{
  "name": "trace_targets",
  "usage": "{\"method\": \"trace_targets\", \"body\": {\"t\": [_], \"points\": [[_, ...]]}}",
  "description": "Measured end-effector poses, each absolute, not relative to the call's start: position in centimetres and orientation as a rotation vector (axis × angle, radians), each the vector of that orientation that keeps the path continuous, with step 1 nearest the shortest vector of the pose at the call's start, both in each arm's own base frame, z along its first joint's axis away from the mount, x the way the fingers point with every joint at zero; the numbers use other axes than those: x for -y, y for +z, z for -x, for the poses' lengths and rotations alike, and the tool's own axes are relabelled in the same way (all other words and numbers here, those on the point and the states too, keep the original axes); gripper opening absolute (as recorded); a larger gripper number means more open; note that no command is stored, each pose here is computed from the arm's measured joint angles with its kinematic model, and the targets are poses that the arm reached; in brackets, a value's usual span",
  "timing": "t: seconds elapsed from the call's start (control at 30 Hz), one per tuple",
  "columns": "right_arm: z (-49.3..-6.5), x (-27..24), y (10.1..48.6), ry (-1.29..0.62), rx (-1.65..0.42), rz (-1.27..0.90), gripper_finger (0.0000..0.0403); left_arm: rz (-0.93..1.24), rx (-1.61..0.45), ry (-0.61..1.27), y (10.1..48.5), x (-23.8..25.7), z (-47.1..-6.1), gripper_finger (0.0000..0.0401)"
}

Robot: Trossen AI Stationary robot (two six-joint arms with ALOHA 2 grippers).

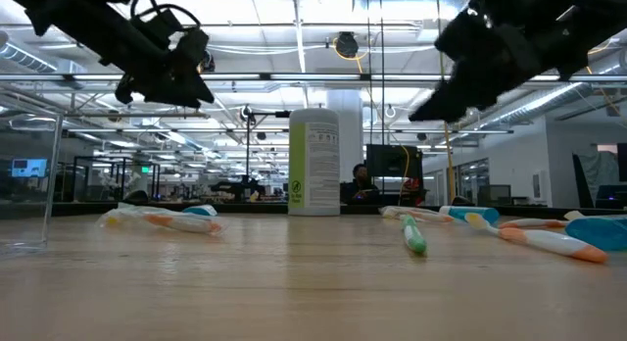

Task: Pick & Place toothbrushing station
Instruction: Put the orange toothbrush into the transparent organizer

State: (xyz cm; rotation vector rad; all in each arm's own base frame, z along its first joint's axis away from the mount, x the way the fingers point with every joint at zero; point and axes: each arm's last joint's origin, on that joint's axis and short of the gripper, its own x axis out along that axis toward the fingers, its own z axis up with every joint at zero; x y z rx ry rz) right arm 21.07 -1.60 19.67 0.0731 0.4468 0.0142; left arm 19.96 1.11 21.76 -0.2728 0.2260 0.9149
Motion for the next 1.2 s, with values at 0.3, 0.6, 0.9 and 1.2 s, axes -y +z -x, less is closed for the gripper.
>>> {"method": "trace_targets", "body": {"t": [0.3,0.6,0.9,1.2], "points": [[-18.0,2.0,18.9,-0.459,-0.903,-0.361,0.0106,0.279,-0.227,0.972,21.6,-2.3,-20.0,0.0157],[-14.3,1.8,17.6,-0.84,-1.202,-0.631,0.01,0.228,-0.254,0.963,21.6,-2.3,-20.0,0.0157],[-12.4,1.5,15.3,-0.959,-1.299,-0.773,0.0088,0.121,-0.294,0.963,21.7,-2.6,-20.0,0.0157],[-13.1,2.1,13.6,-0.948,-1.12,-0.748,0.0081,0.134,-0.267,0.997,22.0,-3.5,-20.0,0.0157]]}}
